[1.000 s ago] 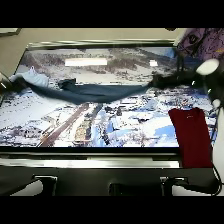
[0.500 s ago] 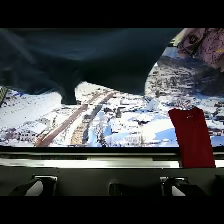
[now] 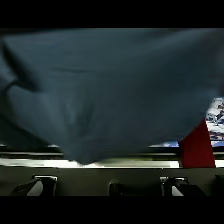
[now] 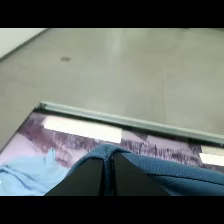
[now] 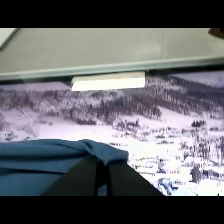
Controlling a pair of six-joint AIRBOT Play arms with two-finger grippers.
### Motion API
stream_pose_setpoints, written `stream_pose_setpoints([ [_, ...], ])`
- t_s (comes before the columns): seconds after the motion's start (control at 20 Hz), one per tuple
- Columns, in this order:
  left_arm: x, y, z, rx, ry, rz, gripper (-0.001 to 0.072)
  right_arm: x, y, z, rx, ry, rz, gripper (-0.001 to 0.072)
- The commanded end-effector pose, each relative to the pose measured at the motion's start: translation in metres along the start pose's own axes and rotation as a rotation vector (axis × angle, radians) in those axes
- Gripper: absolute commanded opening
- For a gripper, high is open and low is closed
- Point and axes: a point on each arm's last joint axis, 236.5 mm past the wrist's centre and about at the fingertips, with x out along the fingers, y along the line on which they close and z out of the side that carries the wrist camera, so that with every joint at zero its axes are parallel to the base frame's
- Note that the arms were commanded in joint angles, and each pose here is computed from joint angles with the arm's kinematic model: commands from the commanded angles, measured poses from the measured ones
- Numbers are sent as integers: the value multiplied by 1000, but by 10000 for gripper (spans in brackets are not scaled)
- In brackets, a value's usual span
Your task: Fold the clothes and pants, and hang the long-sleeved shirts on hangers.
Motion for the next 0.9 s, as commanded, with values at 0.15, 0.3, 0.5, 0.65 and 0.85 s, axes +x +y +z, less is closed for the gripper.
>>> stream_pose_setpoints([
  [0.15,172,-13,-176,19,618,-138,16,177,-76,-121,140,503,-114,23],
  [0.3,254,-18,-289,7,859,-163,17,255,-108,-190,183,686,-137,23],
  [0.5,336,-19,-401,-7,948,-157,17,344,-146,-268,233,765,-158,23],
  [0.65,383,-15,-407,-13,842,-144,16,382,-162,-279,244,693,-171,23],
  [0.85,406,-13,-381,-17,715,-135,17,392,-162,-255,237,601,-165,23],
])
